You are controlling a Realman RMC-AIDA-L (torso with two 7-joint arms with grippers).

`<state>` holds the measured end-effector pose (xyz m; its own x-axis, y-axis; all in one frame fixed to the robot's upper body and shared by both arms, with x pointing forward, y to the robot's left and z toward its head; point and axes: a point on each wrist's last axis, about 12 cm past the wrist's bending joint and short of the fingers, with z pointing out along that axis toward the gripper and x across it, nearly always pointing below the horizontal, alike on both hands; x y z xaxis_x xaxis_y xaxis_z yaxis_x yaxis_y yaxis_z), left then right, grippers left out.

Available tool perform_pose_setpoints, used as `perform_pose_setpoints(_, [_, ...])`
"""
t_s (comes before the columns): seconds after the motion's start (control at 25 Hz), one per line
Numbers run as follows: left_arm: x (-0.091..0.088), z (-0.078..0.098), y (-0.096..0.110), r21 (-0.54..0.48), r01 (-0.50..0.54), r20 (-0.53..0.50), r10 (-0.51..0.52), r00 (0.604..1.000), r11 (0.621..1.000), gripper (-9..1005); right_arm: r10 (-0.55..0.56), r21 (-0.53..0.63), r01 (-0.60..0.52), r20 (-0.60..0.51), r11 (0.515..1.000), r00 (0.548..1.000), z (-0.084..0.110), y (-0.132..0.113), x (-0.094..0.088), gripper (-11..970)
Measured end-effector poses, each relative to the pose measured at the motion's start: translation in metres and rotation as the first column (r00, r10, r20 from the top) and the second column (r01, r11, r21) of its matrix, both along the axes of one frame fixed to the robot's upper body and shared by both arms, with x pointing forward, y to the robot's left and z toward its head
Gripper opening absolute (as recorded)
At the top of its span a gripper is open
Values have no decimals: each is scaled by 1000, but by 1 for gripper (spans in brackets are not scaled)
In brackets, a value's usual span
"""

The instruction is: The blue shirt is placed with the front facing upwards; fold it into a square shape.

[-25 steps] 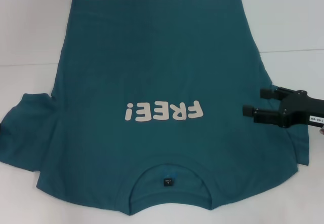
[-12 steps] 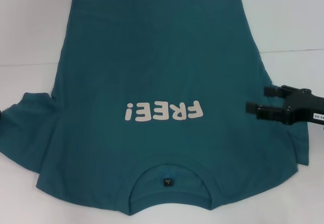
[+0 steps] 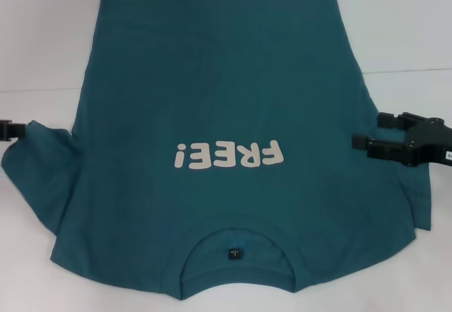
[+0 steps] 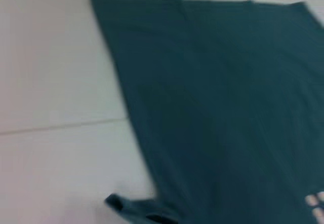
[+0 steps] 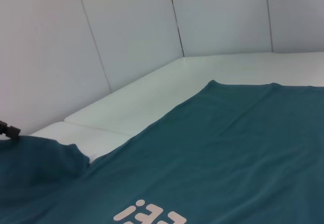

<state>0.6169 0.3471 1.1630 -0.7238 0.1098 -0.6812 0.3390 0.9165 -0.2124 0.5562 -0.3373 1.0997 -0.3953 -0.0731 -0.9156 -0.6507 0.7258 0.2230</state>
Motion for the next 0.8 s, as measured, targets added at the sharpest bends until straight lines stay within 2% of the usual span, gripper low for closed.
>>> perform_pose_setpoints(0.28, [1, 21, -20, -37, 77, 8, -77, 997, 996, -2, -12, -2, 12, -1, 1000, 1000, 0, -5, -1, 923])
perform_pose_setpoints(0.56, [3, 36, -30, -53, 110, 14, -109, 994, 993, 7, -25, -6, 25, -2, 1000, 1000, 0, -10, -3, 923])
perform_pose_setpoints(0.8, [2, 38, -45, -99, 151, 14, -151, 989, 984, 24, -35, -4, 35, -5, 999, 999, -1, -12, -6, 923])
